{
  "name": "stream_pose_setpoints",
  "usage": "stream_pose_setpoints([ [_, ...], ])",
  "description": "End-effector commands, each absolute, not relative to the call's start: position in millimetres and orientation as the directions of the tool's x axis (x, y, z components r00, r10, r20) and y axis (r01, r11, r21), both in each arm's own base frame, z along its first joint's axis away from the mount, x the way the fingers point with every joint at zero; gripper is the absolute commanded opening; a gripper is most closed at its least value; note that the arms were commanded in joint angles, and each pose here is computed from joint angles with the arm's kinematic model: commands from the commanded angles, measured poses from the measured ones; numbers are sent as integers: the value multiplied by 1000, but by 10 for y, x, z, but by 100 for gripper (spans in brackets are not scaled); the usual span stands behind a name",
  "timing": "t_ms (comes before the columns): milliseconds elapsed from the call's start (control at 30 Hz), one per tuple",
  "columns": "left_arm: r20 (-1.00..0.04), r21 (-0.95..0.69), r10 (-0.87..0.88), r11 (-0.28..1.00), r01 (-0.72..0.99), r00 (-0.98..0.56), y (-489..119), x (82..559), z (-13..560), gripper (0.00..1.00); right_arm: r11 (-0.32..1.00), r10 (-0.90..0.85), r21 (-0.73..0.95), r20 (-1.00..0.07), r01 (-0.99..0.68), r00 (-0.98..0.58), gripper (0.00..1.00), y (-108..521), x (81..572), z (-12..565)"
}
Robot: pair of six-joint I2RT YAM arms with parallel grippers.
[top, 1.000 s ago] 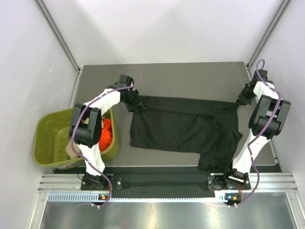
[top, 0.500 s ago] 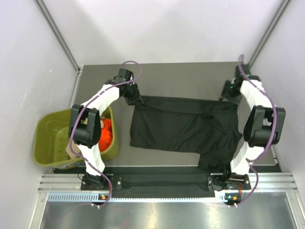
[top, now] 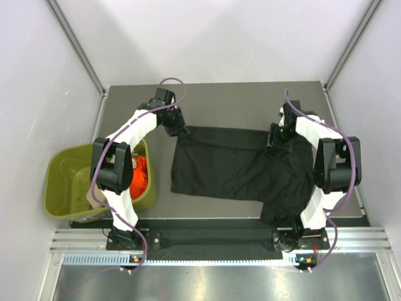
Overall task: Fold and stack the t-shirts
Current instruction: Fold the tshirt
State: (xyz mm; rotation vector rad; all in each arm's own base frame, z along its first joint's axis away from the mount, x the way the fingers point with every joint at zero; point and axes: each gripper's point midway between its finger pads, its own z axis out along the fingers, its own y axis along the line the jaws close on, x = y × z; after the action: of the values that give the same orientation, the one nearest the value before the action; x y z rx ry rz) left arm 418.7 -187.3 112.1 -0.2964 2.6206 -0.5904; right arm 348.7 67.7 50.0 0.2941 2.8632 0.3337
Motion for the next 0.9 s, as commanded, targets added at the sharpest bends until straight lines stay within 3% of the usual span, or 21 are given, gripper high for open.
stream_pose_setpoints([
  [0, -377, -449, -283, 889, -93, -882, -1864, 4137, 1206, 39, 965, 209, 209, -270, 155, -940, 52, 656, 3658, 566],
  [167, -373, -455, -284, 886, -93, -883, -1874, 4119, 1210, 39, 975, 210, 129, -273, 181, -939, 47, 519, 3675, 510],
  [600, -363, -460, -279, 884, -90, -889, -1882, 4103, 1170, 38, 981, 196, 72, -288, 183, -938, 46, 423, 3797, 480],
  [867, -363, -454, -274, 887, -88, -891, -1873, 4075, 1172, 38, 980, 197, 70, -276, 185, -941, 10, 422, 3749, 473],
])
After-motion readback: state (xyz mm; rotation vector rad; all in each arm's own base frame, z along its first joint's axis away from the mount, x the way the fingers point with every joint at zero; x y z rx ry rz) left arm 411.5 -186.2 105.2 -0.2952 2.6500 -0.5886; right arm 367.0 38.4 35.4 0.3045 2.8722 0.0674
